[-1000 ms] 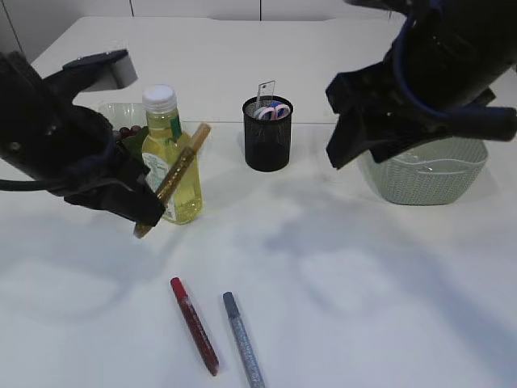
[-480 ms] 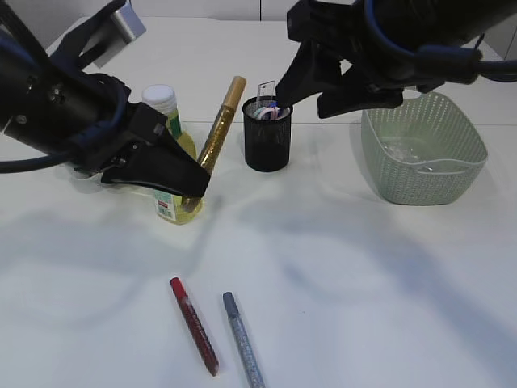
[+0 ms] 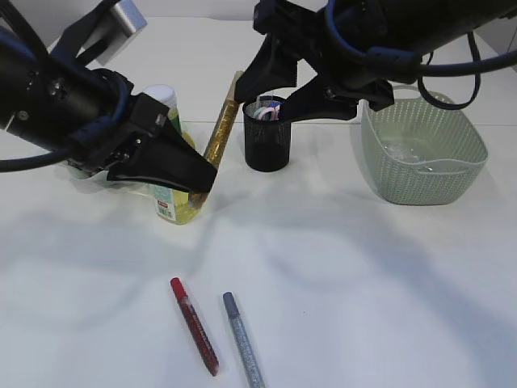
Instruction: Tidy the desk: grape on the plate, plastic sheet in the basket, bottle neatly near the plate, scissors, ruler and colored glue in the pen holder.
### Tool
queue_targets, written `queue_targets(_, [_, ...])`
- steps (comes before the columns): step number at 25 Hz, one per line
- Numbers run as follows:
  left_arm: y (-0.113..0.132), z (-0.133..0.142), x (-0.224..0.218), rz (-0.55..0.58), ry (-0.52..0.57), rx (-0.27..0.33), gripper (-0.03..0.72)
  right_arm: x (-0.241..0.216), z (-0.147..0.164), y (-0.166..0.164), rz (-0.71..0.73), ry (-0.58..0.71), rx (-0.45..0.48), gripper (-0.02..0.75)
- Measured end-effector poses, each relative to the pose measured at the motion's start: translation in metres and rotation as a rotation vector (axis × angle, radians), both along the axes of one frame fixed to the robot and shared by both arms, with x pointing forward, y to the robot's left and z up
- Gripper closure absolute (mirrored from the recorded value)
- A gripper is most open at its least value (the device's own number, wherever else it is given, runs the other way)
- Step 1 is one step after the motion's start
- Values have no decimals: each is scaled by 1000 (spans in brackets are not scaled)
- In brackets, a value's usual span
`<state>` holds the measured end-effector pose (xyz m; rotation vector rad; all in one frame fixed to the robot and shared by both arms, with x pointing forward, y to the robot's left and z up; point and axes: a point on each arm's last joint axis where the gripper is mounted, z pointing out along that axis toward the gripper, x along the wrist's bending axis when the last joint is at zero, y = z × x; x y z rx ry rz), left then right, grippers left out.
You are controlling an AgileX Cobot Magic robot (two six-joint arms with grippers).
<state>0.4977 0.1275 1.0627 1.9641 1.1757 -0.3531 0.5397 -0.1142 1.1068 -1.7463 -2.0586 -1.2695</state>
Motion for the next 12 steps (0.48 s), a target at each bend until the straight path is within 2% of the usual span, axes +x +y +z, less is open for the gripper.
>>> queue_targets(7, [0, 0, -1, -6, 4, 0, 625, 3, 5, 4, -17, -21, 74, 264])
queue_targets(12, [0, 0, -1, -4, 7, -7, 625, 3, 6, 5, -12, -26, 92, 262])
